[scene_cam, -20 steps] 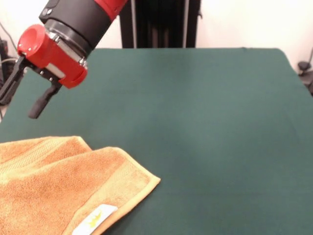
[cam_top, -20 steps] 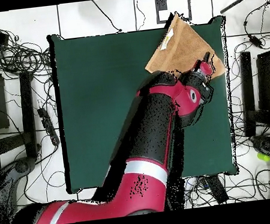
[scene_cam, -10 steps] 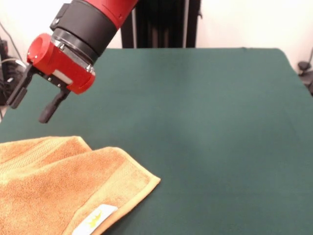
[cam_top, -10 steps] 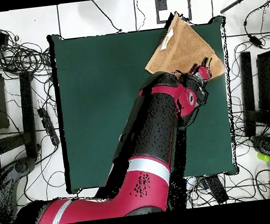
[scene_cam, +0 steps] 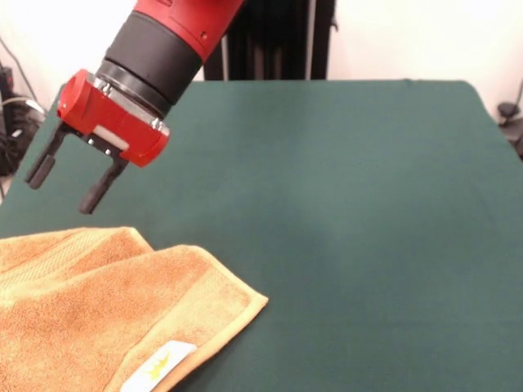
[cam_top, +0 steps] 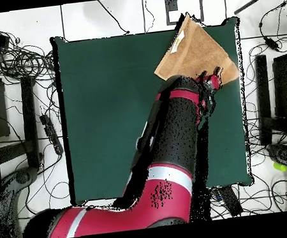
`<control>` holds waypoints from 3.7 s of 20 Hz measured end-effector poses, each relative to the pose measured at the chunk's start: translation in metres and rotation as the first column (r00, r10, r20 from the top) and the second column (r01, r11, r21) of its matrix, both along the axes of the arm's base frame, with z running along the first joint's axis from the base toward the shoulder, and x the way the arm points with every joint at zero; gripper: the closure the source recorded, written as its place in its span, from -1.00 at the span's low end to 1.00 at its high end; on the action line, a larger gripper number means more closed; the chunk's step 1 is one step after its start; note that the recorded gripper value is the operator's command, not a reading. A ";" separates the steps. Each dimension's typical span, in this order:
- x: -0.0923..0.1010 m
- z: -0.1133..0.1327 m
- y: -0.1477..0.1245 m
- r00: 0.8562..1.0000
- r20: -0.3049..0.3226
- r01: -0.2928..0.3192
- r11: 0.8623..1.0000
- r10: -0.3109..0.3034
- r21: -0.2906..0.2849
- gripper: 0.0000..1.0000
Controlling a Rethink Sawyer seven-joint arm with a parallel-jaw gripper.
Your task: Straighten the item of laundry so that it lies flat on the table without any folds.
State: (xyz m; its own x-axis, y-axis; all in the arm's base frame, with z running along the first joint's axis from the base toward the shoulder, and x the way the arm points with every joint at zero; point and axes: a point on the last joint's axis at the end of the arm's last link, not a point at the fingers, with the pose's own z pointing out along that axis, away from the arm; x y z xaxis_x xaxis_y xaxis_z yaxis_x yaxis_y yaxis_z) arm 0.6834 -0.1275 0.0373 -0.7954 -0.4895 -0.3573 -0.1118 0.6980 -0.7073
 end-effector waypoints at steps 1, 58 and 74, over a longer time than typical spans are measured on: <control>0.000 -0.004 0.001 1.000 0.008 0.024 0.999 -0.025 0.027 -1.00; -0.020 -0.081 0.096 0.967 -0.077 0.255 0.946 -0.244 0.201 -1.00; -0.034 -0.101 0.130 0.984 -0.130 0.140 0.980 -0.122 0.140 -1.00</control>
State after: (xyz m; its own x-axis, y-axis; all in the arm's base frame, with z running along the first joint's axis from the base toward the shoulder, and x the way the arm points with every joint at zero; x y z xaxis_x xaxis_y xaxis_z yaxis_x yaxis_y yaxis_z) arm 0.6493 0.0026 -0.0640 -0.8905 -0.3274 -0.3161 -0.0905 0.8081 -0.5821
